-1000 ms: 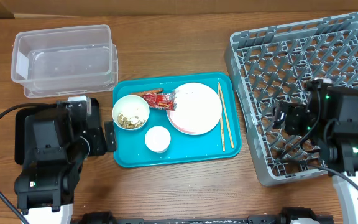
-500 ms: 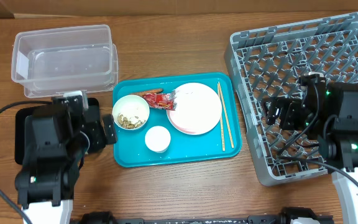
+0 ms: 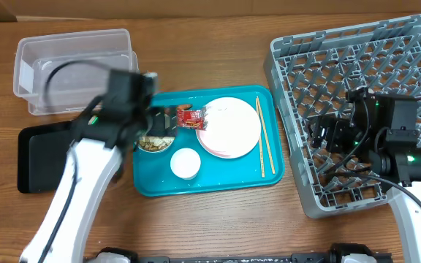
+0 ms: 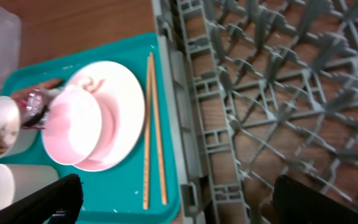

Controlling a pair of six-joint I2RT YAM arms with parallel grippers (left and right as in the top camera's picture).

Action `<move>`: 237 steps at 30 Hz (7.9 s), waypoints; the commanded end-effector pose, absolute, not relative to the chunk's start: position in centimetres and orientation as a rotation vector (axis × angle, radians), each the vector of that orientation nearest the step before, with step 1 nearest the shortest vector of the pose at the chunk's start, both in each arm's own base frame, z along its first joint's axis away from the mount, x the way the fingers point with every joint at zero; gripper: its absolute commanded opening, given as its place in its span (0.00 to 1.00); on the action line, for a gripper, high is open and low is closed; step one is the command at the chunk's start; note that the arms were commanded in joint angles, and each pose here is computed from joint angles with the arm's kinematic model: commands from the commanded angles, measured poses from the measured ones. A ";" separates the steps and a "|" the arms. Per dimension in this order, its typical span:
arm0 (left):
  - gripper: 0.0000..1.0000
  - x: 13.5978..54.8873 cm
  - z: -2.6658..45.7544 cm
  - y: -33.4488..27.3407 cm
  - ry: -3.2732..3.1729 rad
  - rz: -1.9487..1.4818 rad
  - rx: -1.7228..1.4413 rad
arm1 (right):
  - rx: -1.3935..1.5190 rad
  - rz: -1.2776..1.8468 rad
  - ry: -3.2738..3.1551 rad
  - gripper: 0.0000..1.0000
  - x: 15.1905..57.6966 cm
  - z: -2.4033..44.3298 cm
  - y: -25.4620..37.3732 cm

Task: Sort waste into correct bins and load items into the dishwasher

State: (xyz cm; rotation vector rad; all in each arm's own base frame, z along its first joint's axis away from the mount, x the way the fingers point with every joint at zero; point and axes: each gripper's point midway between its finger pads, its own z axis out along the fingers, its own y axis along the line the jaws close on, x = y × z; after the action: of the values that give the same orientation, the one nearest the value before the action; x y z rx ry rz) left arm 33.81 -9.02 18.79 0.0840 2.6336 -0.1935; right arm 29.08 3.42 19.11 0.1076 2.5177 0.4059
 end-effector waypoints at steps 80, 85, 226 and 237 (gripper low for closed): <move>0.35 49.8 18.5 8.6 2.564 0.160 -0.475 | 0.145 0.296 2.504 1.00 29.5 19.8 2.0; 0.55 50.2 20.8 4.4 2.538 -0.041 -0.375 | 0.144 0.295 2.498 1.00 29.6 19.9 2.0; 0.85 26.2 16.7 2.2 2.835 0.053 -0.865 | -0.406 0.229 2.745 0.59 34.9 8.2 20.4; 0.85 26.2 16.7 2.2 2.834 0.053 -0.864 | -0.413 0.207 2.793 0.30 35.6 4.4 20.9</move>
State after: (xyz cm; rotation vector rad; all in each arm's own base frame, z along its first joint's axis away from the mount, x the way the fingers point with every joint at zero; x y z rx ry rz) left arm 26.38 2.38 16.57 -0.8554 2.8439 0.0690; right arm 34.78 20.54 4.25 -0.4250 2.8110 0.2134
